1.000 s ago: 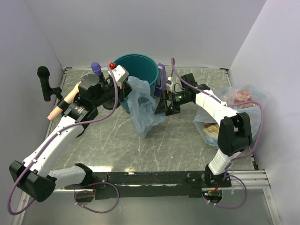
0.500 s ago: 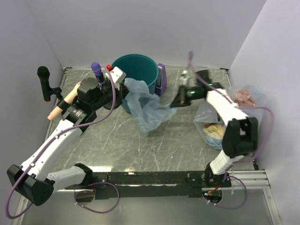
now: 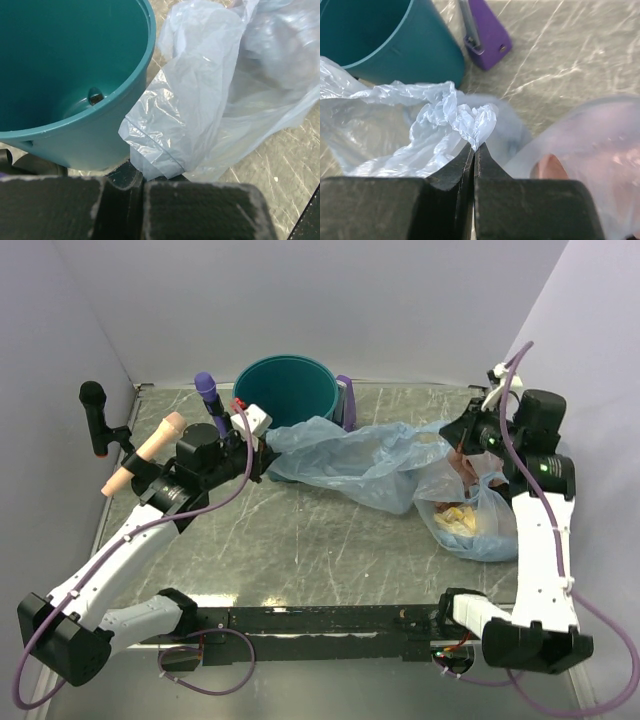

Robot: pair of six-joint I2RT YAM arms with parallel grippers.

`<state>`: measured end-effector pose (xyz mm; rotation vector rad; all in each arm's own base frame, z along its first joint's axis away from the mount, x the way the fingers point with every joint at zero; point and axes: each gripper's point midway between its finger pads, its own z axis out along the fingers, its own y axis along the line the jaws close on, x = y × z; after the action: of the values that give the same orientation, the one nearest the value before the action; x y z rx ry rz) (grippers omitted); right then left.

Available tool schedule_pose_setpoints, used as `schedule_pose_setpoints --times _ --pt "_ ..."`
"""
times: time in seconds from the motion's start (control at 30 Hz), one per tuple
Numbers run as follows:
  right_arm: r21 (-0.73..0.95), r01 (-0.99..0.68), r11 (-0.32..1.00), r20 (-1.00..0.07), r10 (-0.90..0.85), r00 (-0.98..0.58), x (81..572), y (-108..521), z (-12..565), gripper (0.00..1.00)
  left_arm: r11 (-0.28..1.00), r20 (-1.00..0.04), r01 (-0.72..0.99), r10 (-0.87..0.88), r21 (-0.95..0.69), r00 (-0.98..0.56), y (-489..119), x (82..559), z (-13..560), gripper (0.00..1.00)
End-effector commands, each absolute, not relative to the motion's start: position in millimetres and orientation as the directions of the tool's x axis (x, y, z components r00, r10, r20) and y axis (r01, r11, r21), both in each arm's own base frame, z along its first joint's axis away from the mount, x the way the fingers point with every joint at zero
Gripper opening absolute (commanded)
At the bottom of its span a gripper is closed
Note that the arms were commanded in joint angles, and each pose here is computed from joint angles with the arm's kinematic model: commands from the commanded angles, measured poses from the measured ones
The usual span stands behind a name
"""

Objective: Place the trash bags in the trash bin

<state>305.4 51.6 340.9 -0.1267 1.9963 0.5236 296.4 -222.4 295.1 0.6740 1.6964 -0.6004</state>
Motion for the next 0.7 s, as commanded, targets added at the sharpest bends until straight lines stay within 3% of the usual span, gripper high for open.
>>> schedule_pose_setpoints --times 0.0,0.03,0.07,0.1,0.17,0.23,0.33,0.67 --pt "0.264 -0.311 0.913 -0.896 0.113 -0.428 306 48 345 0.0 0.68 -0.979 0.731 0.109 -0.054 -0.175 -226 288 298 0.01" --pt "0.278 -0.366 0.888 -0.895 0.101 -0.434 300 59 347 0.0 0.665 -0.978 0.745 0.114 -0.057 -0.176 -228 285 298 0.02" --pt "0.289 -0.4 0.869 -0.892 0.094 -0.442 296 67 348 0.0 0.643 -0.974 0.763 0.123 -0.07 -0.193 -231 281 296 0.1" --pt "0.272 -0.434 0.859 -0.892 0.055 -0.449 291 74 346 0.0 0.622 -0.973 0.782 0.154 -0.038 -0.17 -233 281 297 0.3" --pt "0.254 -0.478 0.841 -0.898 0.021 -0.44 286 86 346 0.0 0.61 -0.971 0.791 0.156 -0.049 -0.18 -237 281 299 0.58" --pt "0.237 -0.509 0.828 -0.905 -0.003 -0.426 282 97 347 0.0 0.606 -0.976 0.794 0.148 -0.037 -0.159 -240 283 308 0.69" --pt "0.255 -0.527 0.811 -0.906 0.01 -0.423 281 107 351 0.0 0.571 -0.977 0.821 0.17 -0.008 -0.128 -248 282 312 0.77" --pt "0.252 -0.562 0.788 -0.915 0.004 -0.404 281 115 362 0.0 0.539 -0.943 0.842 0.293 0.025 -0.159 -266 287 286 0.78"
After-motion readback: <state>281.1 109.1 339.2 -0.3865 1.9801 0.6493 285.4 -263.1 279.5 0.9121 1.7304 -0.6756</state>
